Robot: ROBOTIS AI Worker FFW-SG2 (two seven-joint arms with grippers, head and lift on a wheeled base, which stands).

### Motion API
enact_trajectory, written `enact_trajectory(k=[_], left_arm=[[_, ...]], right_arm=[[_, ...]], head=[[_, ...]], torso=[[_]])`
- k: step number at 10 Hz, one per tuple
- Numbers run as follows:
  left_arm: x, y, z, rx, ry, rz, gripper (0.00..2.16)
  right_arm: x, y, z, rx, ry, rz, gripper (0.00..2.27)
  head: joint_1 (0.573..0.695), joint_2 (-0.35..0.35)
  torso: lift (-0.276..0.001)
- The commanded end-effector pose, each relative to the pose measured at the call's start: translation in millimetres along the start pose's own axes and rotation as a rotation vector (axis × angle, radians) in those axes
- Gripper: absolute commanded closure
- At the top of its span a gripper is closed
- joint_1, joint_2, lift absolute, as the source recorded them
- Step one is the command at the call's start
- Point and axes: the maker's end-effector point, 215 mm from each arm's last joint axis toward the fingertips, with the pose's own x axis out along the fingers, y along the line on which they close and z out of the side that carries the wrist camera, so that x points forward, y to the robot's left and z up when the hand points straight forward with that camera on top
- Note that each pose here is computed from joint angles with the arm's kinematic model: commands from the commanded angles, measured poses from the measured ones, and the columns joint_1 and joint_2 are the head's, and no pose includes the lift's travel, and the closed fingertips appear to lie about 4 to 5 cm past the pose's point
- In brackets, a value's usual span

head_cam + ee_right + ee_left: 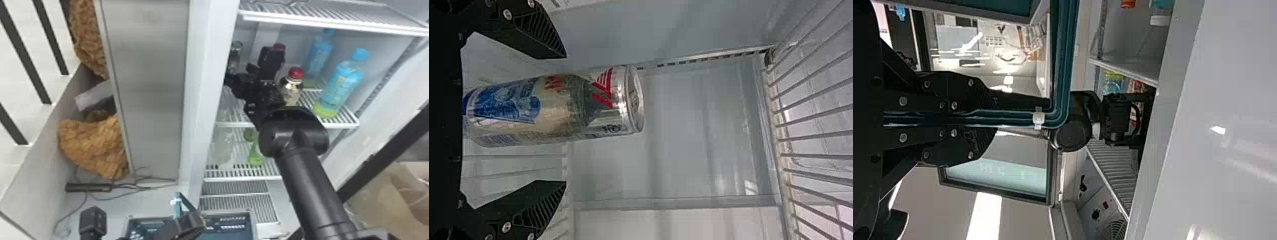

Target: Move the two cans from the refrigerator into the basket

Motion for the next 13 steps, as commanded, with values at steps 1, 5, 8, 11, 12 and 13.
enact_trajectory(k=[1, 5, 8, 11, 12, 13], left_arm=[[0, 0, 0, 0.001, 0.001, 0.000, 1.19], [1, 0, 1, 0.000, 0.002, -0.001, 1.19], [1, 0, 1, 0.001, 0.001, -0.001, 1.19], [1, 0, 0, -0.002, -0.001, -0.004, 1.19], [1, -1, 0, -0.002, -0.002, -0.007, 1.19], [1, 0, -1, -0.005, -0.002, -0.006, 1.19]], right_arm=[[5, 0, 2, -0.015, 0.004, -0.001, 0.14], [12, 1, -2, -0.033, 0.025, 0.002, 1.16], [11, -6, 4, -0.083, 0.004, -0.011, 1.24], [-8, 1, 18, -0.102, -0.033, -0.003, 1.24], [-18, 4, 22, -0.101, -0.042, -0.003, 1.24], [-27, 6, 25, -0.101, -0.047, -0.004, 1.24]], head=[[0.695, -0.190], [0.695, -0.189], [0.695, -0.190], [0.695, -0.193], [0.695, -0.193], [0.695, -0.194]], torso=[[-0.031], [-0.031], [-0.031], [-0.031], [-0.031], [-0.031]])
